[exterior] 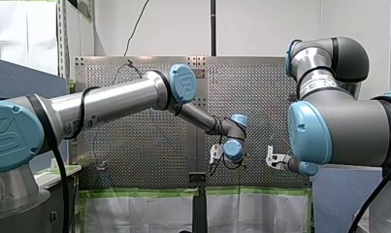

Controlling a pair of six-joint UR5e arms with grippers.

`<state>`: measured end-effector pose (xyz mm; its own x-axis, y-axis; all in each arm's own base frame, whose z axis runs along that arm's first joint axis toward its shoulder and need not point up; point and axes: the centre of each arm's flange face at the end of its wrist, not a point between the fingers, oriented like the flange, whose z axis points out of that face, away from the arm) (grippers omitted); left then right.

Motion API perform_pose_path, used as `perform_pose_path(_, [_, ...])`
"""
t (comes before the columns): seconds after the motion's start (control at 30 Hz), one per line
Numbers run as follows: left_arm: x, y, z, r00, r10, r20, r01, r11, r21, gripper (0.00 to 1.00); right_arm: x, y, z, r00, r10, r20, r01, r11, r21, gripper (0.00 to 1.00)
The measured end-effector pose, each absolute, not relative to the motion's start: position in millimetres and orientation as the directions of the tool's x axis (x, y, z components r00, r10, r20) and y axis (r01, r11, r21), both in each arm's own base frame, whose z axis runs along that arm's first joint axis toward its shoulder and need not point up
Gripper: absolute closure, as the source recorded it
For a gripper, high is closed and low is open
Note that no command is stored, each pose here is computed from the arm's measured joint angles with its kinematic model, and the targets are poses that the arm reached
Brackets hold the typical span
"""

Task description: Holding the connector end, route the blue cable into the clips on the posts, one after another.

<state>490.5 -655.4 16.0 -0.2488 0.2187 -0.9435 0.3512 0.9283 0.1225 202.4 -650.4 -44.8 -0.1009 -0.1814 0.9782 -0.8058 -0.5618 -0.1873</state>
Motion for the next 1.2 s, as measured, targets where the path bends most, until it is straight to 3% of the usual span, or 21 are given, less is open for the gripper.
perform_pose_path(0.4, [460.8, -644.6, -21.0, -0.293, 0.283, -0.913, 0.386, 0.909, 0.157, 0.00, 200.2, -650.1, -45.9, -0.102, -0.188, 0.977, -0.808, -0.558, -0.192, 1.00])
perform_pose_path(1.2, [448.3, -657.4, -23.2, -0.264, 0.262, -0.928, 0.402, 0.905, 0.141, 0.00, 197.6, -650.8, -46.1, -0.108, -0.193, 0.975, -0.807, -0.555, -0.199, 1.00])
